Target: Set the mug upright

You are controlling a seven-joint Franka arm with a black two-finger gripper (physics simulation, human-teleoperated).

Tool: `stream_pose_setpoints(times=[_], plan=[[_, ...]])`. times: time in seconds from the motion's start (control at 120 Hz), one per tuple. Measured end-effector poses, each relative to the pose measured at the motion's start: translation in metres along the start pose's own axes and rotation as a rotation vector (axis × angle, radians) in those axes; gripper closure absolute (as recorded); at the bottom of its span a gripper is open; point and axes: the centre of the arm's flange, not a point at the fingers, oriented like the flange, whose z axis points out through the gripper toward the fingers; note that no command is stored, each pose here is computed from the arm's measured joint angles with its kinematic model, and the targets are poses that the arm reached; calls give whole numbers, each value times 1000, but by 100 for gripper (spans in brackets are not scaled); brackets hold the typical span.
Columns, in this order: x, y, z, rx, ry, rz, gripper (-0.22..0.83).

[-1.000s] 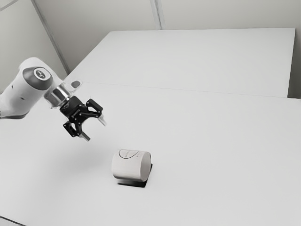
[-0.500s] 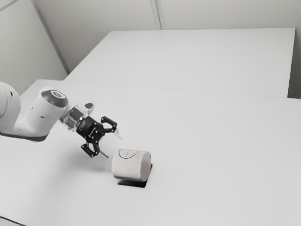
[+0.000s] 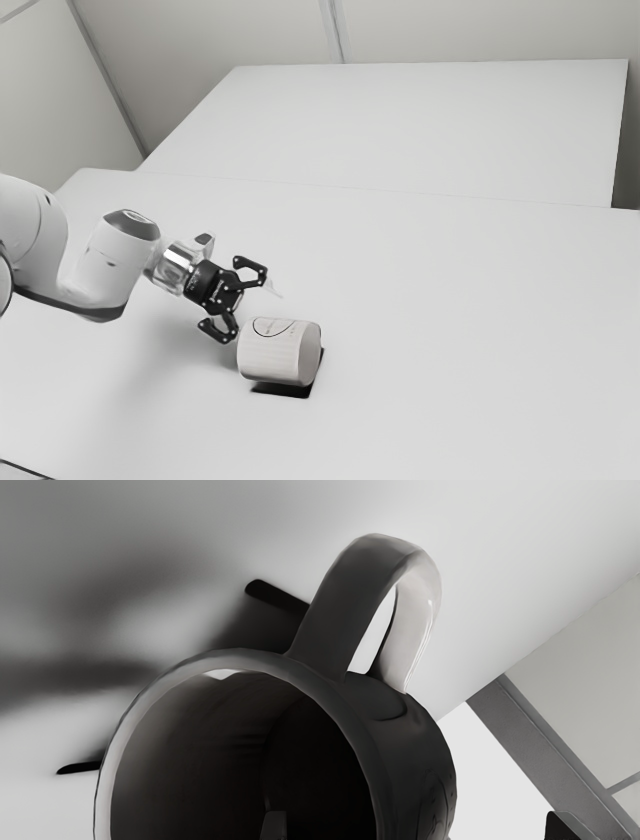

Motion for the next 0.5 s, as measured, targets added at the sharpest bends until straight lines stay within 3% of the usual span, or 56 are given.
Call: stream_pose_setpoints(times=[0.142,0.225,0.35,0.5], plan=[[-2,4,2,-1,-5,8,41],[-5,8,3,2,-7,18,56],[-9,19,1,3,-2,41,67],[-12,33,2,9,4,62,74]])
